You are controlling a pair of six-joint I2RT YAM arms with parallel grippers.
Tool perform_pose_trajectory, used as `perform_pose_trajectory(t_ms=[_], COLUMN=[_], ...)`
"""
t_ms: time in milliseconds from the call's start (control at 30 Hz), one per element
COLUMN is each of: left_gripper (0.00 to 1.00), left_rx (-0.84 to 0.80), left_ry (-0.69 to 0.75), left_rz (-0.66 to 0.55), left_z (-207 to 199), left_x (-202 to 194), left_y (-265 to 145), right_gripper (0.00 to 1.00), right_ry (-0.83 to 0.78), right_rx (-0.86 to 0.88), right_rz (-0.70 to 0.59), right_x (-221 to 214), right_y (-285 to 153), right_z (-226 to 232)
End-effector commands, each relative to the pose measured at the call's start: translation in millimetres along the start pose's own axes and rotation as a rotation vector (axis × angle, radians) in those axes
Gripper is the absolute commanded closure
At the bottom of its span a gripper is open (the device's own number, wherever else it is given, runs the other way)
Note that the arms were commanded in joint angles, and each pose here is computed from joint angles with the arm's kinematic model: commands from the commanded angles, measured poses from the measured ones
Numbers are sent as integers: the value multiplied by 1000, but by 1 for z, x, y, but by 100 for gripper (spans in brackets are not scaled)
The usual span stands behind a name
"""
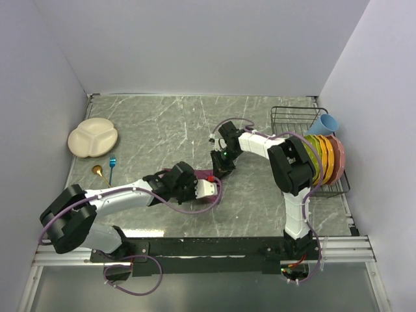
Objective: Fold the napkin into a case and place the utensils inside
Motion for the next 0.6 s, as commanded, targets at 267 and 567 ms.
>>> perform_pose_trajectory(t_ms=[267, 567], left_gripper=[99, 99], left_rx=[-233, -351], left_ry=[-224, -370], left_rz=[-9, -9], left_z=[50, 89], left_x=[25, 31], left_y=[2, 12], right_gripper=[78, 78], right_ry=[-70, -80], right_rx=[-159, -152], right_rz=[1, -7], right_x=[10, 18], right_y=[14, 13], right_z=[-28, -28])
Point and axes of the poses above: each gripper's point midway between its finger pads, its own y axis out along the fingers, its own z axis along the line the jaws close on, x = y × z, the point moved 6 cm from there along -y, back along the fingers, and after that the axes turned 12 degrees about -y, right-handed, at the moved point
